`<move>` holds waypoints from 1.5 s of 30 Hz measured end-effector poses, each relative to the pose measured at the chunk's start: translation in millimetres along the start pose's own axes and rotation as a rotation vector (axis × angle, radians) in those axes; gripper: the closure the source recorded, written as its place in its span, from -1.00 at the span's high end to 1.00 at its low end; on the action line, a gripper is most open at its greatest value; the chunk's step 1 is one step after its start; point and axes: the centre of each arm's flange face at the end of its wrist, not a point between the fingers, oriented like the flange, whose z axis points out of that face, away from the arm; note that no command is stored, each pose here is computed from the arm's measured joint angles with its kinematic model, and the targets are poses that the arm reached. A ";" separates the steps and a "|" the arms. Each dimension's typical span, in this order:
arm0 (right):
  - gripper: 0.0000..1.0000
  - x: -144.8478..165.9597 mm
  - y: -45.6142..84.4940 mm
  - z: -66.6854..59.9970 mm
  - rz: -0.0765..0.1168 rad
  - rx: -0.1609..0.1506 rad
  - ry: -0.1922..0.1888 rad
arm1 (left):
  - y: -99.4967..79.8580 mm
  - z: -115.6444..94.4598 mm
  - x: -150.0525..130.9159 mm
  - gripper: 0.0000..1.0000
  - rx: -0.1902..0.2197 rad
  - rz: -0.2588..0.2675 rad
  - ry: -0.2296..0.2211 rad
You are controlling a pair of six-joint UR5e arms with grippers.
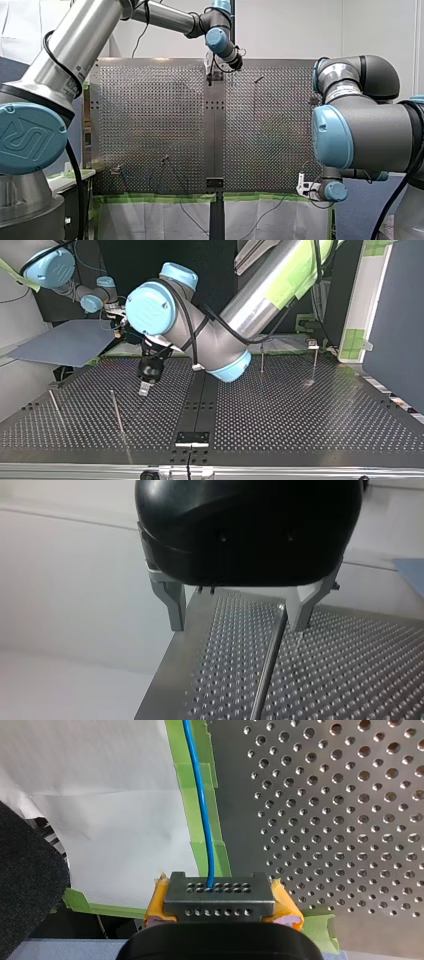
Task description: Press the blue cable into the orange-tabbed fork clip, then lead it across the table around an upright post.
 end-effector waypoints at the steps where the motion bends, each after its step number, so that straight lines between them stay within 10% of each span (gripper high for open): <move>1: -1.00 0.0 -0.2 0.0 0.000 0.000 0.000 | 1.1 -0.2 -0.5 0.98 -0.009 -0.002 -0.001; 17: -1.00 1.6 -1.9 0.2 -0.001 0.006 0.001 | 6.7 -1.6 -3.8 0.98 -0.052 -0.014 -0.008; 37: -1.00 26.1 -10.4 -9.1 0.000 0.061 0.004 | -3.8 -8.6 -21.3 0.98 0.020 0.003 -0.054; 45: -1.00 50.2 -22.2 -27.2 0.047 0.070 -0.007 | -5.2 -9.5 -21.4 0.98 0.020 -0.001 -0.055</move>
